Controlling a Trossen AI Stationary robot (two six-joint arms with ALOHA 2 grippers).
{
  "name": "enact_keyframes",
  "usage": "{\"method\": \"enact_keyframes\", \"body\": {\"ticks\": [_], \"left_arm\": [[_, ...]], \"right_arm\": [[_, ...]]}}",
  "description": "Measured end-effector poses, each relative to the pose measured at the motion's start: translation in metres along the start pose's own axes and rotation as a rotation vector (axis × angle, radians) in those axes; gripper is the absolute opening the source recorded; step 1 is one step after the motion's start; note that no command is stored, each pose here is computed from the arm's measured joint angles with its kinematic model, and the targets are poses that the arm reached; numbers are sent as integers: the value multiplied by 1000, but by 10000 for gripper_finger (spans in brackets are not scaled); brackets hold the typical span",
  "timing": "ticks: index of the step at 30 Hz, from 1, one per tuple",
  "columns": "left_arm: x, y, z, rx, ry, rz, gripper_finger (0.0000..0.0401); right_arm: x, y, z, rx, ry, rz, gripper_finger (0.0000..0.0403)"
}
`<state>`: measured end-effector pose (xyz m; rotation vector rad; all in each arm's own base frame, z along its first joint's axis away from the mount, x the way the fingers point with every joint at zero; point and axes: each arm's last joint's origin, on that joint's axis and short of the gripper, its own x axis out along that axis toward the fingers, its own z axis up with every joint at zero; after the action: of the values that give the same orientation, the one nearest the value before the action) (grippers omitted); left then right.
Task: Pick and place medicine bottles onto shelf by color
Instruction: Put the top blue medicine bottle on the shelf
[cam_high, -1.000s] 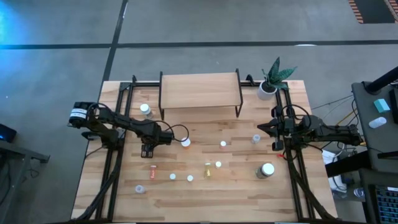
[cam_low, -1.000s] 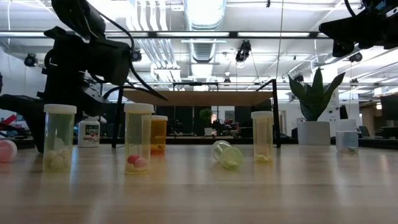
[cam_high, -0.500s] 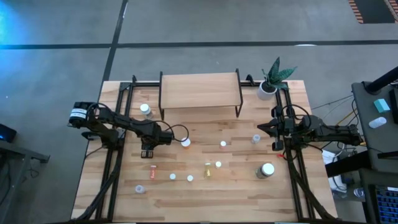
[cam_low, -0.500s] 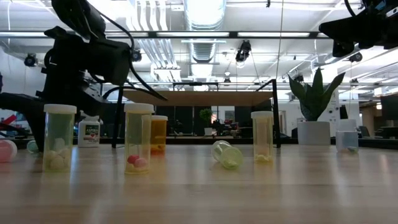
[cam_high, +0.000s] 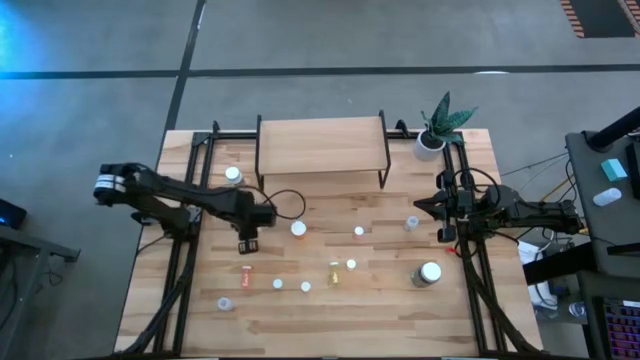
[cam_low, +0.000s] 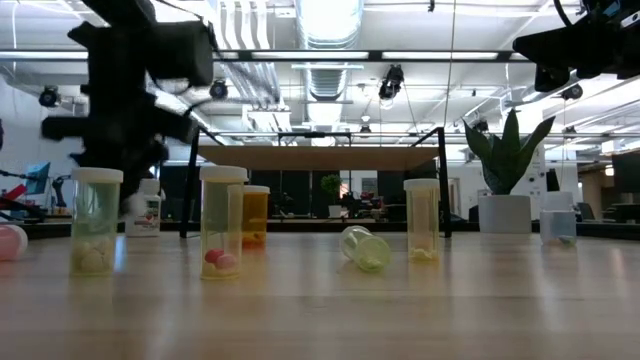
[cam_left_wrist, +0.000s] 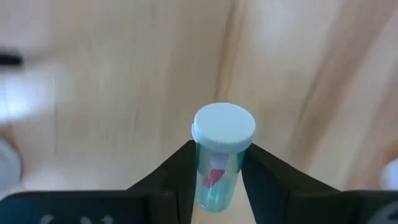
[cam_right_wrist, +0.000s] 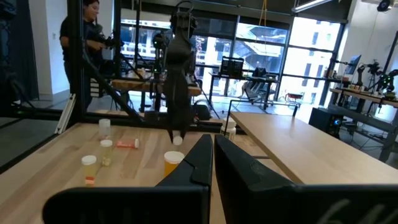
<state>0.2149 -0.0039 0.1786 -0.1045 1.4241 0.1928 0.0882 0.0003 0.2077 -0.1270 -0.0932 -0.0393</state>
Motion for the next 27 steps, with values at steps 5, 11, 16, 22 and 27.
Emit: {"method": "enact_keyframes", "body": {"ticks": [5,11,16,22,27], "left_arm": [[-33,0,13,-48,-354,-87,100],[-80,4,24,-105,-813,-91,99],[-105,14,26,-225,-1047,121,99],[-116,40,36,-466,-1188,348,99],[-111,72,49,-619,-1231,472,99]], "right_arm": [[0,0,0,0,0,0,9],[0,0,0,0,0,0,9],[0,0,0,0,0,1,9],[0,0,0,0,0,1,9],[0,0,0,0,0,0,9]]}}
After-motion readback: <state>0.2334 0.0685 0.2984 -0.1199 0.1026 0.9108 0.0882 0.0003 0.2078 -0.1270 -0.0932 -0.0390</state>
